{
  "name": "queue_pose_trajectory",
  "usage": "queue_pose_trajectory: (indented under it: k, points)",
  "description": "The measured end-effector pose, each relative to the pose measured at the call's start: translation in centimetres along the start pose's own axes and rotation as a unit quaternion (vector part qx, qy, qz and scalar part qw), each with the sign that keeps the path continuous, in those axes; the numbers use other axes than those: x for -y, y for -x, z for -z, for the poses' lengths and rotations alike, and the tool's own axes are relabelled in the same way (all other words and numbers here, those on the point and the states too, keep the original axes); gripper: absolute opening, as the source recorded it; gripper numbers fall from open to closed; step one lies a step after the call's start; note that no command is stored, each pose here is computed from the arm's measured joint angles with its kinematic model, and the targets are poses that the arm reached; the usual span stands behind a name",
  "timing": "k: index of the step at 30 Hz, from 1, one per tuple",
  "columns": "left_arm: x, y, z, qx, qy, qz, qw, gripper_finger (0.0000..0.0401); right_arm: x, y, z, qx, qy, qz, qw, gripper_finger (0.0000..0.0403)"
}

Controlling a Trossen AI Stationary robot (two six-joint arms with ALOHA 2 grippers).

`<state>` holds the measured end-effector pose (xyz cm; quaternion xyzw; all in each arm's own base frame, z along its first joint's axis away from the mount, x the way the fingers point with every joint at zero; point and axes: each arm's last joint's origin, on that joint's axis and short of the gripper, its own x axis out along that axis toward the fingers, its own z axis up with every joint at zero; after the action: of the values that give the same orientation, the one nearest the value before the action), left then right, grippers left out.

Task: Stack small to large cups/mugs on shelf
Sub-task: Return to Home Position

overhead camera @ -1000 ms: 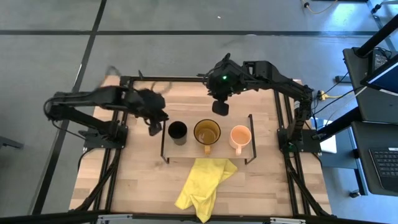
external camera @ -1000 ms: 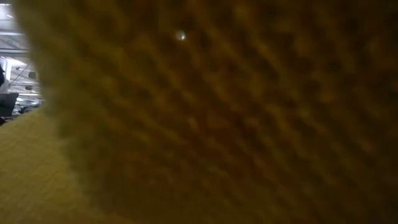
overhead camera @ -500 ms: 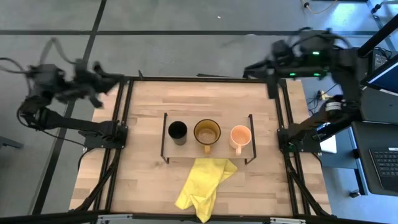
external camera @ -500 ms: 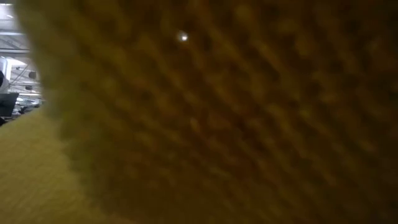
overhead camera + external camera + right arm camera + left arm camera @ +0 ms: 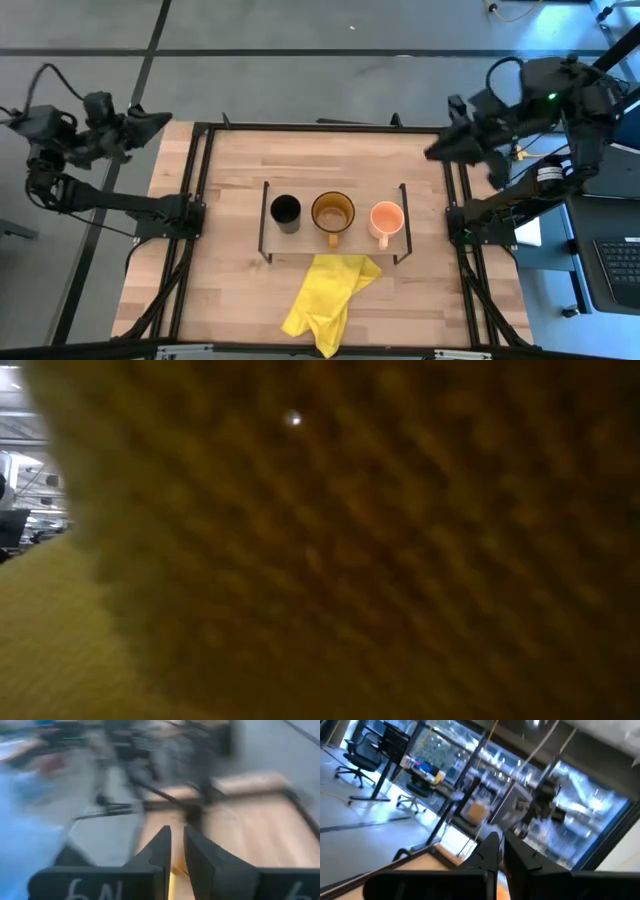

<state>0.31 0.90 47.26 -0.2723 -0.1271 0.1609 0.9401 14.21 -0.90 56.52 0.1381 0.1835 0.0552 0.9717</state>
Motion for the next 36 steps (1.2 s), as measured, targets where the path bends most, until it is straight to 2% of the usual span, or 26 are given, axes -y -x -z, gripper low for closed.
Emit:
queue_pose_trajectory:
  k: [2, 4, 6, 9, 11, 14, 16, 19, 22, 26, 28, 33, 36]
  points:
    - [0.1, 0.6, -0.4, 0.004, 0.002, 0.021, 1.0, 0.0016, -0.7, -0.1, -0.6, 0.022, 0.061, -0.085, 0.994, 0.0053]
    - [0.3, 1.0, -0.1, -0.03, -0.065, 0.086, 0.994, 0.0016, -1.3, 0.5, -0.7, 0.034, 0.099, -0.136, 0.985, 0.0053]
    - [0.1, 1.2, 0.7, -0.062, -0.092, 0.127, 0.986, 0.0016, -1.3, 0.9, -0.4, 0.029, 0.102, -0.128, 0.986, 0.0053]
    - [-1.0, 1.4, 2.4, -0.068, -0.091, 0.112, 0.987, 0.0016, -0.9, 0.8, 0.7, 0.007, 0.084, -0.101, 0.991, 0.0053]
    - [-2.2, 1.8, 3.9, -0.058, -0.078, 0.096, 0.991, 0.0016, -0.7, 0.3, 1.6, 0.001, 0.092, -0.115, 0.989, 0.0053]
    - [-3.8, 2.5, 6.2, -0.008, -0.061, 0.132, 0.989, 0.0016, -0.4, -0.1, 3.2, 0.034, 0.112, -0.154, 0.981, 0.0053]
    - [-4.5, 3.3, 7.2, 0.044, -0.061, 0.173, 0.982, 0.0016, 0.0, 0.0, 4.9, 0.057, 0.118, -0.16, 0.978, 0.0053]
    - [-5.8, 4.8, 8.4, 0.089, -0.07, 0.197, 0.974, 0.0016, 0.8, 0.4, 7.9, 0.093, 0.117, -0.154, 0.977, 0.0053]
    - [-6.1, 4.1, 9.2, 0.063, -0.093, 0.178, 0.977, 0.0016, 1.2, 1.7, 11.2, 0.143, 0.112, -0.161, 0.97, 0.0053]
    - [-5.8, 3.9, 8.7, 0.091, -0.124, 0.173, 0.973, 0.0016, 1.7, 3.5, 15.7, 0.232, 0.138, -0.175, 0.947, 0.0053]
    - [-6.1, 3.6, 9.4, 0.074, -0.135, 0.164, 0.974, 0.0016, 2.3, 3.4, 18.1, 0.259, 0.134, -0.171, 0.941, 0.0053]
    - [-6.1, 3.8, 9.3, 0.096, -0.153, 0.169, 0.969, 0.0016, 3.5, 2.7, 22.9, 0.317, 0.148, -0.181, 0.919, 0.0053]
    - [-6.4, 3.3, 9.9, 0.088, -0.169, 0.155, 0.969, 0.0016, 4.4, 1.7, 25.3, 0.329, 0.152, -0.16, 0.918, 0.0053]
